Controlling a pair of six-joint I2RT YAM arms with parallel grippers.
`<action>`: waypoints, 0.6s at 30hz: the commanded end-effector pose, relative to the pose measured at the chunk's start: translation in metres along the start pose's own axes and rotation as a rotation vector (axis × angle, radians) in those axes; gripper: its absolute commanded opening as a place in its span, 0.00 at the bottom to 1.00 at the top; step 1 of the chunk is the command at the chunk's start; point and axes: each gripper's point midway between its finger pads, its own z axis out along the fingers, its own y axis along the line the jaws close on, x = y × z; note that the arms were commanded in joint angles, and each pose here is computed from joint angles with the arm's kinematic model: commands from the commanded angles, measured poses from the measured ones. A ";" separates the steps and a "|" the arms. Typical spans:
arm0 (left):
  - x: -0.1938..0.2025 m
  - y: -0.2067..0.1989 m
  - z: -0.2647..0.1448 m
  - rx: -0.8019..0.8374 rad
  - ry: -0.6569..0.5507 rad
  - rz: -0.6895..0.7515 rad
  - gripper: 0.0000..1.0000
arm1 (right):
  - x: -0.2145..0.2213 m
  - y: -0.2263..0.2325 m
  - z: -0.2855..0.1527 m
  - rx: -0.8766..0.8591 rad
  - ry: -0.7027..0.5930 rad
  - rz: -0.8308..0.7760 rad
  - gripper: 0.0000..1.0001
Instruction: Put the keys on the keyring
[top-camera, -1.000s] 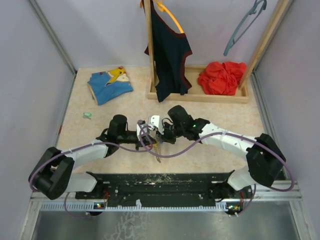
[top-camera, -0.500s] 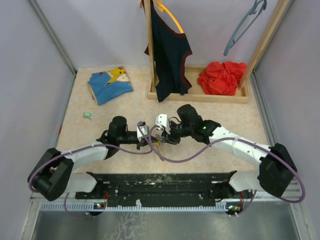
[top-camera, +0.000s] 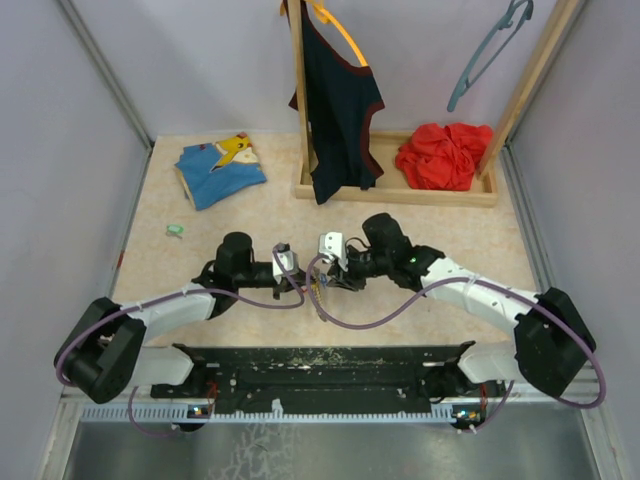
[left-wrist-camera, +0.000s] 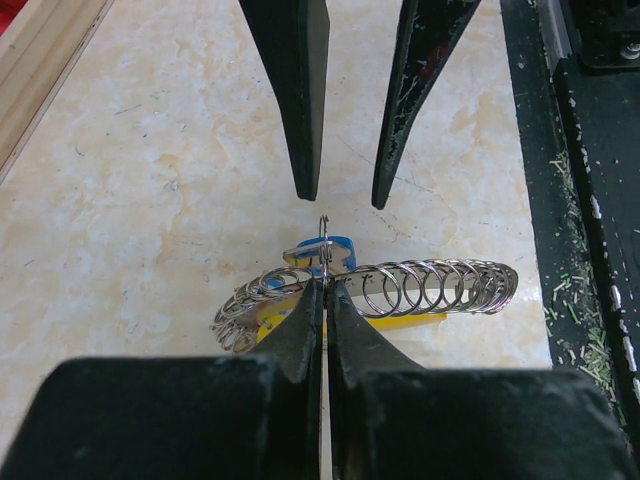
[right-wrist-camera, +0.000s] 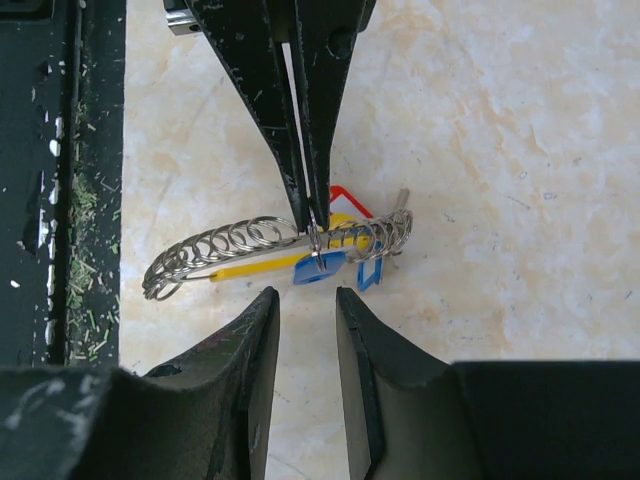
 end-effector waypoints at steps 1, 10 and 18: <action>-0.015 -0.005 0.000 0.033 -0.054 0.060 0.00 | -0.027 -0.012 0.001 0.004 -0.090 -0.082 0.29; -0.017 -0.007 0.001 0.050 -0.061 0.062 0.00 | -0.030 -0.014 0.006 -0.010 -0.106 -0.091 0.19; -0.016 -0.008 0.001 0.054 -0.059 0.057 0.00 | -0.032 -0.014 0.007 -0.021 -0.111 -0.092 0.11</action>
